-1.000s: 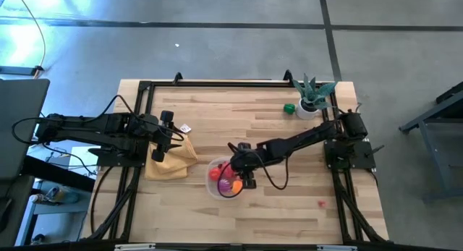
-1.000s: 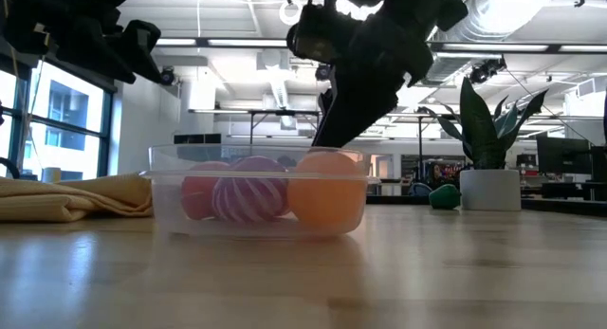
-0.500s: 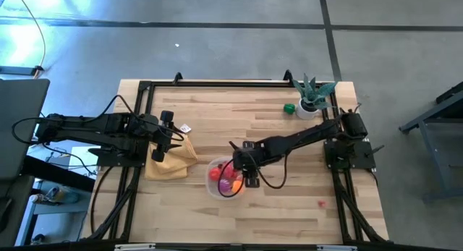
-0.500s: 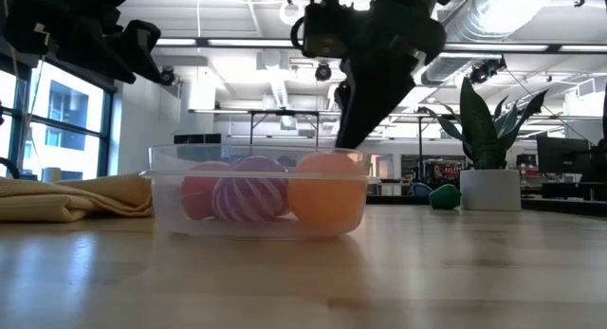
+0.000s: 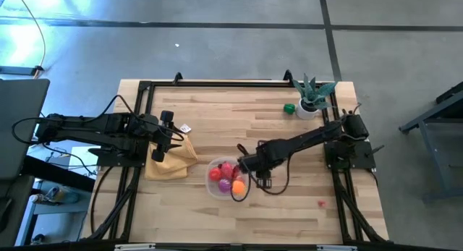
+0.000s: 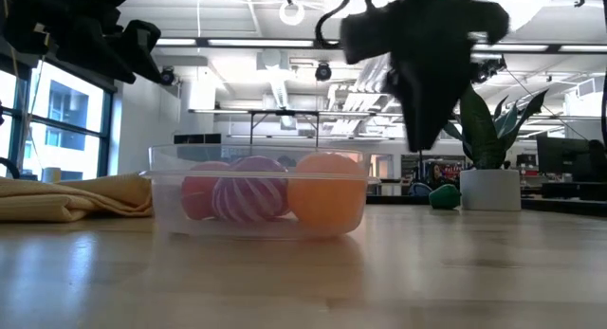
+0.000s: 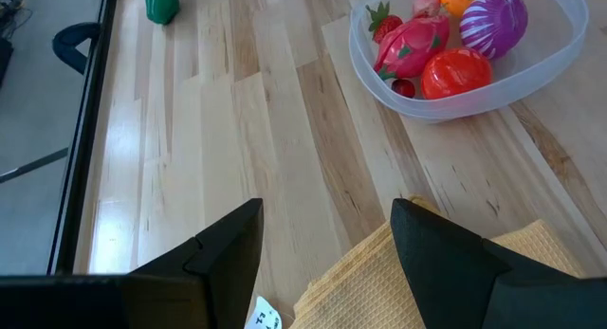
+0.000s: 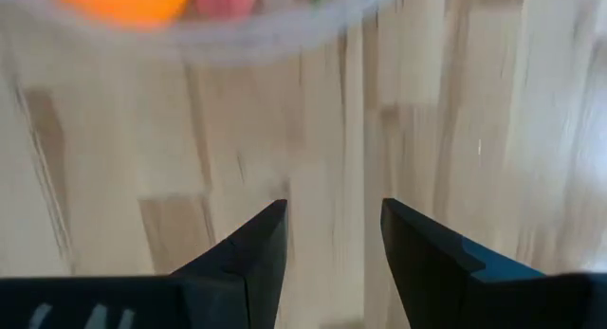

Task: Pick and placing Produce into tupperware
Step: Put the pink peach into the transparent bin

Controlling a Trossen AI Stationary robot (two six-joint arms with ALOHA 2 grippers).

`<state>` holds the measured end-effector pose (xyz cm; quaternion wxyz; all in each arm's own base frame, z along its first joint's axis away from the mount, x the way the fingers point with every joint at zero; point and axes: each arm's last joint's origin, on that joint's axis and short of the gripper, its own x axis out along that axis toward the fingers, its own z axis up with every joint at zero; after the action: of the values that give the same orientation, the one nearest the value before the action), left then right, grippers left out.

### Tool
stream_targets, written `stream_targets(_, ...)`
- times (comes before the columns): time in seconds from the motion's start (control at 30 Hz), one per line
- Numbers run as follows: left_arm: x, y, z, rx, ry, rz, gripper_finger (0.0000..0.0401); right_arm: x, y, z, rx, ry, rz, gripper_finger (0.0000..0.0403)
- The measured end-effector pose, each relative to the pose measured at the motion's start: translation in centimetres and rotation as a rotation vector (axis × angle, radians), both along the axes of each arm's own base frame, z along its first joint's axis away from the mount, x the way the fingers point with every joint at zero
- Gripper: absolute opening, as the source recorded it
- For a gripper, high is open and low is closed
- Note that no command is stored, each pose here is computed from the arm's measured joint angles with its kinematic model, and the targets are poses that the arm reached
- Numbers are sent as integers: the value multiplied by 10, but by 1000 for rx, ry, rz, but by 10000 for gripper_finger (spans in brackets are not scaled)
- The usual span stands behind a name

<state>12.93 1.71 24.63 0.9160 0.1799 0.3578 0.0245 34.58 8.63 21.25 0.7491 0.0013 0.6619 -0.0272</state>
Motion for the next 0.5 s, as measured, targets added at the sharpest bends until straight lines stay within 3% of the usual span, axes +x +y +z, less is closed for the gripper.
stream_targets(0.2, 0, 0, 0, 0, 0, 0, 221, -27, 19, 15, -63, 20, -47, 163)
stream_targets(0.5, 0, 0, 0, 0, 0, 0, 221, -96, 44, 61, -106, -148, -253, 163)
